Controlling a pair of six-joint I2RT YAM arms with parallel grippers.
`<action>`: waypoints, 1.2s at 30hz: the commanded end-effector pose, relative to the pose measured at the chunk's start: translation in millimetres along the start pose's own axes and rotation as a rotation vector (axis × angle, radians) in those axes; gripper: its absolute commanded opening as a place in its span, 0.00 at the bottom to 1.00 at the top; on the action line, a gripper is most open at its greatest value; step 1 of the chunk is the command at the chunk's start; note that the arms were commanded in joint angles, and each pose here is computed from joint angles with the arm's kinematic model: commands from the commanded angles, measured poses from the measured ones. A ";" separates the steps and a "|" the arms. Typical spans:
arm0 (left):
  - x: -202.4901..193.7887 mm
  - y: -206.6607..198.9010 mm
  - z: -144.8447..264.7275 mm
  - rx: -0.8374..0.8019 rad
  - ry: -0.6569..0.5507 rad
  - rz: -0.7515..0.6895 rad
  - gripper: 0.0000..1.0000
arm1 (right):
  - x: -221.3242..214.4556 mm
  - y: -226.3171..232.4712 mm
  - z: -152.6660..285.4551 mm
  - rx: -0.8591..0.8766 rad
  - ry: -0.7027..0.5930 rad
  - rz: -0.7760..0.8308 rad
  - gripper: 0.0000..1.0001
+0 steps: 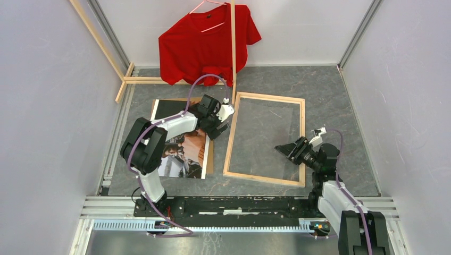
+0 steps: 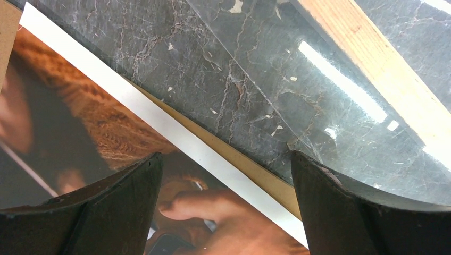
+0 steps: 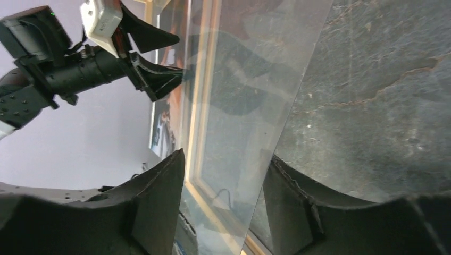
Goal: Put the photo into the frame
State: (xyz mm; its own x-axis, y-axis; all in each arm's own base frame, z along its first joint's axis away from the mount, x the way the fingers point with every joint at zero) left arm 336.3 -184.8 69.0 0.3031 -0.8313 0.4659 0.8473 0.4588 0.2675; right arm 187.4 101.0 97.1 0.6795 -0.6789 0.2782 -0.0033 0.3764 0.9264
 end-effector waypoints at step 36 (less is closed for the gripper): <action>34.7 20.4 0.6 0.055 -0.002 0.025 1.00 | 59.3 20.1 11.7 -0.263 -0.066 0.492 0.00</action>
State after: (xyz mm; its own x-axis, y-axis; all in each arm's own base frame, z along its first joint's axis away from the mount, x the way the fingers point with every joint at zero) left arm 358.3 -199.9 75.7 0.3475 -0.8188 0.4569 0.8104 0.5074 0.2930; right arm 208.5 62.8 114.3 0.6228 -0.4733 0.6230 -0.0438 0.7739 0.6318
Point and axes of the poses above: each gripper's point midway between its finger pads, its own z axis back along the fingers, its own y axis along the line the jaws close on, x = y × z, the point moved 5 cm from there along z, back along the fingers, and after that the axes turned 7 degrees about -z, right-handed, at the moved point
